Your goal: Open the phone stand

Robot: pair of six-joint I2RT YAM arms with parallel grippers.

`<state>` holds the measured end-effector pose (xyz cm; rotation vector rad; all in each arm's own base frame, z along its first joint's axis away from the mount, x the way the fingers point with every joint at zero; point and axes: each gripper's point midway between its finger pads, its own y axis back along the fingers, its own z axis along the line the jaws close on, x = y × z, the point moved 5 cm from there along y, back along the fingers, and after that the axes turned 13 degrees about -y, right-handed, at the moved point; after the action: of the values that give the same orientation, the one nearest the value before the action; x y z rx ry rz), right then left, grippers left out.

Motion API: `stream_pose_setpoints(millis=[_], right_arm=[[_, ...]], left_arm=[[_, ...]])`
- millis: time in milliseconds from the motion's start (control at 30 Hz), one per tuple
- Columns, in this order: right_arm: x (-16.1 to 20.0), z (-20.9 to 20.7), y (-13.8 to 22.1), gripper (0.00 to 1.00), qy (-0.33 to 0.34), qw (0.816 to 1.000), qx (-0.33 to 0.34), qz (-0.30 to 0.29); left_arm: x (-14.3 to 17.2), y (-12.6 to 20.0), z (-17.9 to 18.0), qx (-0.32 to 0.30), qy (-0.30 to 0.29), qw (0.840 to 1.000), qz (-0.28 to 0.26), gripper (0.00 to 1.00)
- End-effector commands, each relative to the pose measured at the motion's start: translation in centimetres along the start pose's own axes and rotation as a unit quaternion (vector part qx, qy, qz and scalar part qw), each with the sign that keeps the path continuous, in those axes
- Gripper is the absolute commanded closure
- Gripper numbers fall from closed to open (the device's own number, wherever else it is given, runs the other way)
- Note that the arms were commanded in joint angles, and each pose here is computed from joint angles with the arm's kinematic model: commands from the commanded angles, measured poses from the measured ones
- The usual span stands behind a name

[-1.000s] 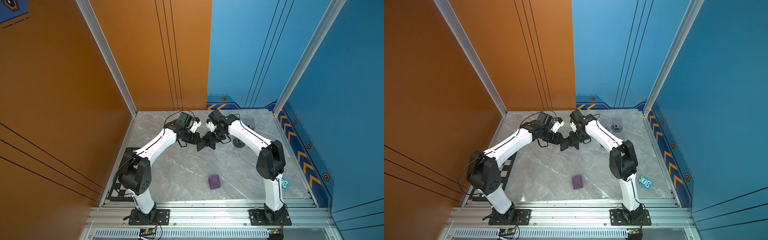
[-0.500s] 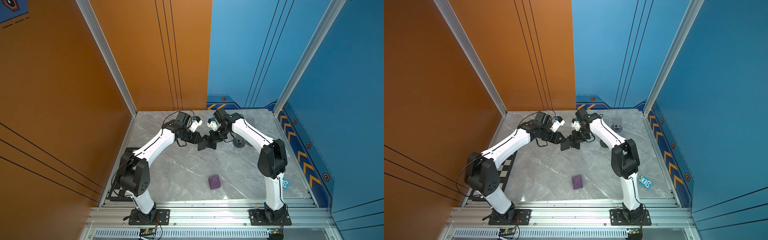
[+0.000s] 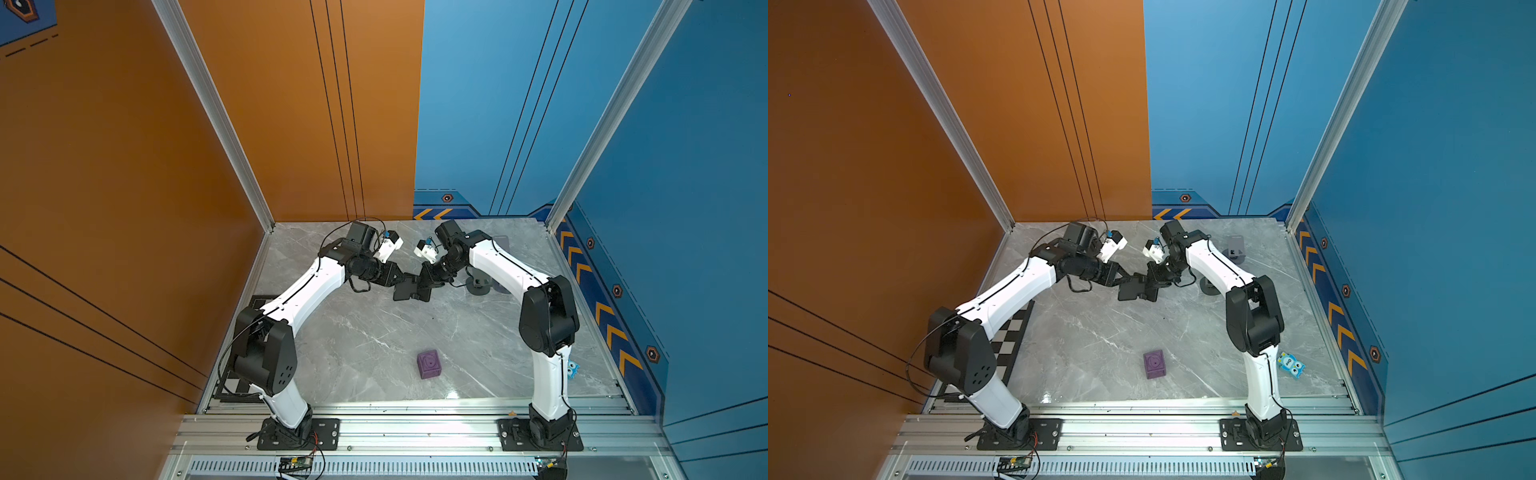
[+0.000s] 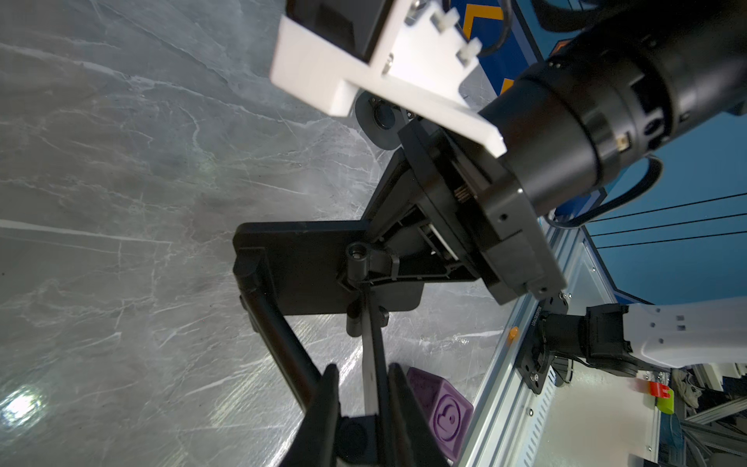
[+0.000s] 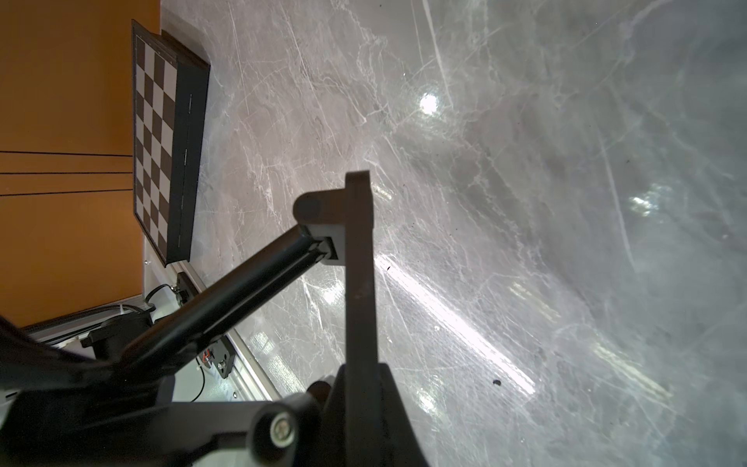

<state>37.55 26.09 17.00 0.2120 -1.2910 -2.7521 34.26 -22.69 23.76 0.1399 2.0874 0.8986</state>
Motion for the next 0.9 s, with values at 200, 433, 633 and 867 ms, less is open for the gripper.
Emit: stream_pose_setpoints(millis=[200,433,633,867], right_arm=[[-3.4,-4.8,-0.7,0.96,-0.052,0.996,0.037,-0.064],[-3.6,-4.1,-1.1,0.95,-0.056,0.997,0.005,-0.060],[-3.8,-3.8,-1.4,0.95,-0.059,0.997,-0.016,-0.057],[-4.0,-3.9,-1.9,0.95,-0.066,0.996,-0.032,-0.052]], left_arm=[[-3.7,3.8,-10.0,0.226,-0.053,0.971,-0.051,1.00],[-5.7,3.6,-11.9,0.249,-0.073,0.964,-0.057,1.00],[-6.3,3.4,-13.4,0.269,-0.083,0.958,-0.055,1.00],[-6.8,4.1,-14.4,0.284,-0.093,0.952,-0.062,1.00]])
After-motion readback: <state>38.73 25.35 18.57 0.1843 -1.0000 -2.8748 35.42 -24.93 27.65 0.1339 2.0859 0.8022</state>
